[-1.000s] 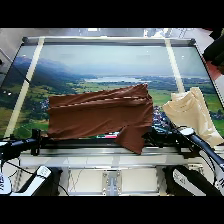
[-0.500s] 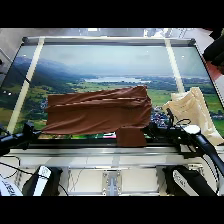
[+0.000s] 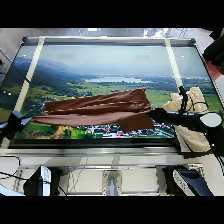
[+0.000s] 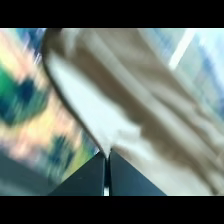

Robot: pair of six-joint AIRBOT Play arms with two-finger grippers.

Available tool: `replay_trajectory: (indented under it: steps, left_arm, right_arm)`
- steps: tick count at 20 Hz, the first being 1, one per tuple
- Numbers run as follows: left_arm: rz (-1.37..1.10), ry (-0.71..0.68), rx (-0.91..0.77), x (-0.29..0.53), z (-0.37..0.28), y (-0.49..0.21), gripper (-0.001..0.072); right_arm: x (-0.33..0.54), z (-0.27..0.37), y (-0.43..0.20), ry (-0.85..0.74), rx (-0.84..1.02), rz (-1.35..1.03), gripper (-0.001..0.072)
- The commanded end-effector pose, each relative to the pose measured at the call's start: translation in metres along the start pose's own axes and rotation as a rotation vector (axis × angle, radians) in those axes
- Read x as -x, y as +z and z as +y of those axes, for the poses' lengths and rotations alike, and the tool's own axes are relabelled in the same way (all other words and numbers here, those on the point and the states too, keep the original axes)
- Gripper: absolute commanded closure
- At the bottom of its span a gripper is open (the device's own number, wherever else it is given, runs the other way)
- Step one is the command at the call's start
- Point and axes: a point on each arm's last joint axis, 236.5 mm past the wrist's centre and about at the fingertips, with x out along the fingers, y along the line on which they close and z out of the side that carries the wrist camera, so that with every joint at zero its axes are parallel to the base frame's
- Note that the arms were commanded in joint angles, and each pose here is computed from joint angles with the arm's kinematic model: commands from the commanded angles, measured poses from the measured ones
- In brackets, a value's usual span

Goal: Fold the shirts.

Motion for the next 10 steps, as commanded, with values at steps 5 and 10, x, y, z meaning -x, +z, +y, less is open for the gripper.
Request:
replay_trajectory:
  steps: [5, 10]
  left_arm:
    - [0.13, 0.122, -0.32, -0.047, -0.025, 0.027, 0.07]
    - [0.246, 0.37, -0.358, -0.111, 0.031, 0.018, 0.0699]
  right_arm:
    - [-0.052, -0.015, 0.103, -0.048, 0.092, -0.033, 0.0699]
    - [-0.117, -0.054, 0.133, -0.109, 0.122, 0.054, 0.0698]
